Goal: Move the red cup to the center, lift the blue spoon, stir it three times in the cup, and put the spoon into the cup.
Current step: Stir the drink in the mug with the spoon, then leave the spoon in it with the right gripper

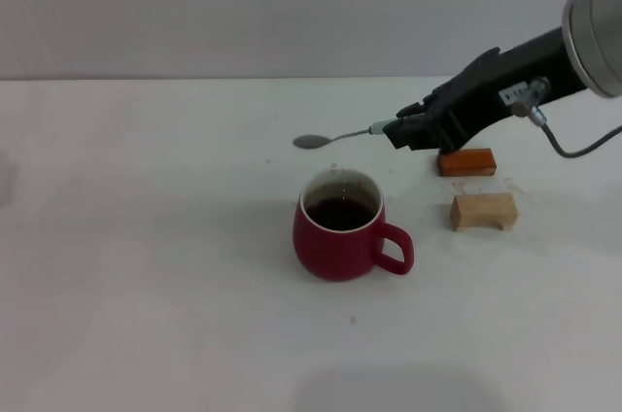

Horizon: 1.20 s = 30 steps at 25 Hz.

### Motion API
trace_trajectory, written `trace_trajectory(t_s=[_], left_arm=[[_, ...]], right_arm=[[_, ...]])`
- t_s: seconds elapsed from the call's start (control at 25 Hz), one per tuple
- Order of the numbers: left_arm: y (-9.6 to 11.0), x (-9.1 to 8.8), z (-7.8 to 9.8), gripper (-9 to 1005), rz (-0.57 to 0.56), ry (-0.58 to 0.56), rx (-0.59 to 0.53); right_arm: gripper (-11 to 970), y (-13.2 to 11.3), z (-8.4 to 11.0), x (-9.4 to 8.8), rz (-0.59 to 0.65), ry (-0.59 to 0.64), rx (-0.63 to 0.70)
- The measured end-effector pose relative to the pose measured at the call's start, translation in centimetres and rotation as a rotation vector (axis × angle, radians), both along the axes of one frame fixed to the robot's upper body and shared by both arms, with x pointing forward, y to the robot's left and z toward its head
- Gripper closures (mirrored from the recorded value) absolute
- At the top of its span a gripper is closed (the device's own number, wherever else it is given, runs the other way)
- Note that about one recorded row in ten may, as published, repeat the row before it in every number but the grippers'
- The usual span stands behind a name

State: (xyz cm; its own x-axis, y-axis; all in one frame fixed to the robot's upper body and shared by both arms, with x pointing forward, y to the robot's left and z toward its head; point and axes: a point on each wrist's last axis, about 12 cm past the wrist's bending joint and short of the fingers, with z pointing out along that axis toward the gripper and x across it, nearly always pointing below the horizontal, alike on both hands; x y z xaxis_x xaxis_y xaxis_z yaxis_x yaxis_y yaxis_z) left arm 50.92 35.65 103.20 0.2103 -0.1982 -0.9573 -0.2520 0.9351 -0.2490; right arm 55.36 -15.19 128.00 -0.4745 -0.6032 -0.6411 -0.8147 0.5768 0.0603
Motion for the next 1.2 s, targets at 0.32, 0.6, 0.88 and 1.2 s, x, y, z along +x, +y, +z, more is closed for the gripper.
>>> trace_trajectory(t_s=[0.32,0.6,0.88,1.2], left_arm=[[-0.2,0.5,0.1,136,-0.006,0.001,-0.001],[-0.2,0.5,0.1,136,-0.003,0.004,-0.003],[-0.2,0.4,0.1,136,-0.002,0.004,-0.005],[-0.3,0.3,0.0,136,-0.002,0.002,-0.01]], right_arm=[[802,-0.4,1.4,1.2,0.046,0.019,-0.089],[802,-0.3,1.4,1.4,0.088,0.054,-0.142],[802,0.1,0.9,2.3,0.125,0.093,-0.195],[803,1.0,-0.1,3.4,0.168,0.149,-0.258]])
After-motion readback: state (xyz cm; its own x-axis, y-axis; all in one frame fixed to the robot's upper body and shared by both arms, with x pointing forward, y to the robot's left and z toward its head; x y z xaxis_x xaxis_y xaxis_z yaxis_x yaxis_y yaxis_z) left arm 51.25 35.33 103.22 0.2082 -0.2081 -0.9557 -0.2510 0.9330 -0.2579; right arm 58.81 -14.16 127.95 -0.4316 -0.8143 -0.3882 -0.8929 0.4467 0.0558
